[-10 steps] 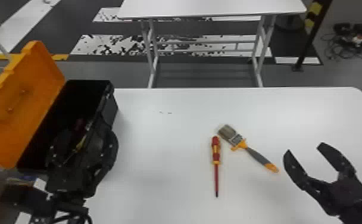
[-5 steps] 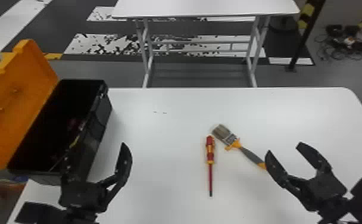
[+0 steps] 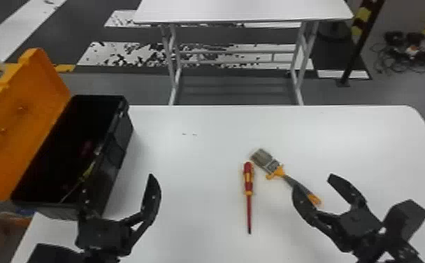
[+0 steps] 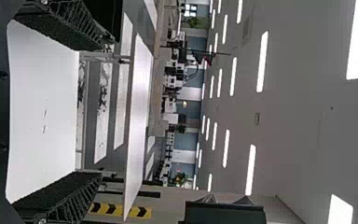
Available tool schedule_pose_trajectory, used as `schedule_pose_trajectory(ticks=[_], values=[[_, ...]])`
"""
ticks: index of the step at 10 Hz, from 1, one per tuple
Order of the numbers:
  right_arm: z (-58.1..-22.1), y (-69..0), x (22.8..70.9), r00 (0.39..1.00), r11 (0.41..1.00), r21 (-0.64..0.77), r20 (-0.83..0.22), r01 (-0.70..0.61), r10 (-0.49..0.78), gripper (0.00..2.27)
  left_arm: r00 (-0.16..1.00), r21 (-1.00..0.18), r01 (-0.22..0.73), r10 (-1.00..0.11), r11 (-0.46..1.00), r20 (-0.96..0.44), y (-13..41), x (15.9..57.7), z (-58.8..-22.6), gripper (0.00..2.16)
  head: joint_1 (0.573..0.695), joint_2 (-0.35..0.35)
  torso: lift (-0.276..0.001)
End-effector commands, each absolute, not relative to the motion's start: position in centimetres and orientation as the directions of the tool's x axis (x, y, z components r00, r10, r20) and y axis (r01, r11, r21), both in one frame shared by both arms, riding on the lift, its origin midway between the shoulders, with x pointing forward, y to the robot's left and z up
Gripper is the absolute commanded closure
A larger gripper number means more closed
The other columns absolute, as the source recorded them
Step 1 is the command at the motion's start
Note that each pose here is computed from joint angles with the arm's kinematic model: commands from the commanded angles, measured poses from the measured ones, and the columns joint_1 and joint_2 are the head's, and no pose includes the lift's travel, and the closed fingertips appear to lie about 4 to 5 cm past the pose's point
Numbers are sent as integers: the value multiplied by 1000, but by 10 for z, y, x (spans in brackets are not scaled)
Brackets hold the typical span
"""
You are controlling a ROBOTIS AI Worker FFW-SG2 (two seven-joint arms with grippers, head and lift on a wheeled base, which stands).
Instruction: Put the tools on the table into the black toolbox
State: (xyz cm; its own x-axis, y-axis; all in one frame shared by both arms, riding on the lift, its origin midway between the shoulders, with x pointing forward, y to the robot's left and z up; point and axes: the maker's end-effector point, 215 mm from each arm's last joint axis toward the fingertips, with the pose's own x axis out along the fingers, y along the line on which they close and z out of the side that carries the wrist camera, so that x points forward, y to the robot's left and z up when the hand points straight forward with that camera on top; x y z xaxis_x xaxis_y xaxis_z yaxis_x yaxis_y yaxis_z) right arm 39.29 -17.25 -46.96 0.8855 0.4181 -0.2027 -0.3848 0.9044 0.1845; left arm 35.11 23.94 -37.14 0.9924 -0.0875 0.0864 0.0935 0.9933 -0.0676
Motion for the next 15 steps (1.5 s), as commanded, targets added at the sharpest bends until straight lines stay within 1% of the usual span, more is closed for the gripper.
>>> schedule_pose_trajectory(ticks=[1,2,4,6,7,10,12,15], values=[[-478,-172,402,876,905,190,-238,-381,419,151,993,-67,93,-88,993,79,240,351,-375,29,695,103,-75],[-486,-173,409,865,906,189,-276,-380,420,151,993,-67,96,-91,993,74,239,350,-378,29,695,104,-75],[-493,-172,421,846,903,202,-319,-379,427,151,993,-72,100,-96,992,70,238,351,-379,33,695,100,-75],[-506,-174,424,813,891,244,-370,-382,450,151,993,-71,103,-98,992,69,240,352,-379,33,695,100,-75],[-511,-177,427,796,880,274,-383,-387,469,151,993,-77,100,-95,992,69,241,352,-379,33,695,101,-75],[-511,-187,436,752,851,344,-409,-398,517,154,993,-77,101,-96,992,65,241,352,-380,33,695,90,-75],[-508,-205,440,714,850,315,-463,-421,525,154,994,-79,98,-93,992,66,242,353,-380,33,695,83,-75],[-501,-204,447,687,845,258,-495,-468,532,154,994,-84,92,-87,992,58,245,352,-384,33,695,53,-75]])
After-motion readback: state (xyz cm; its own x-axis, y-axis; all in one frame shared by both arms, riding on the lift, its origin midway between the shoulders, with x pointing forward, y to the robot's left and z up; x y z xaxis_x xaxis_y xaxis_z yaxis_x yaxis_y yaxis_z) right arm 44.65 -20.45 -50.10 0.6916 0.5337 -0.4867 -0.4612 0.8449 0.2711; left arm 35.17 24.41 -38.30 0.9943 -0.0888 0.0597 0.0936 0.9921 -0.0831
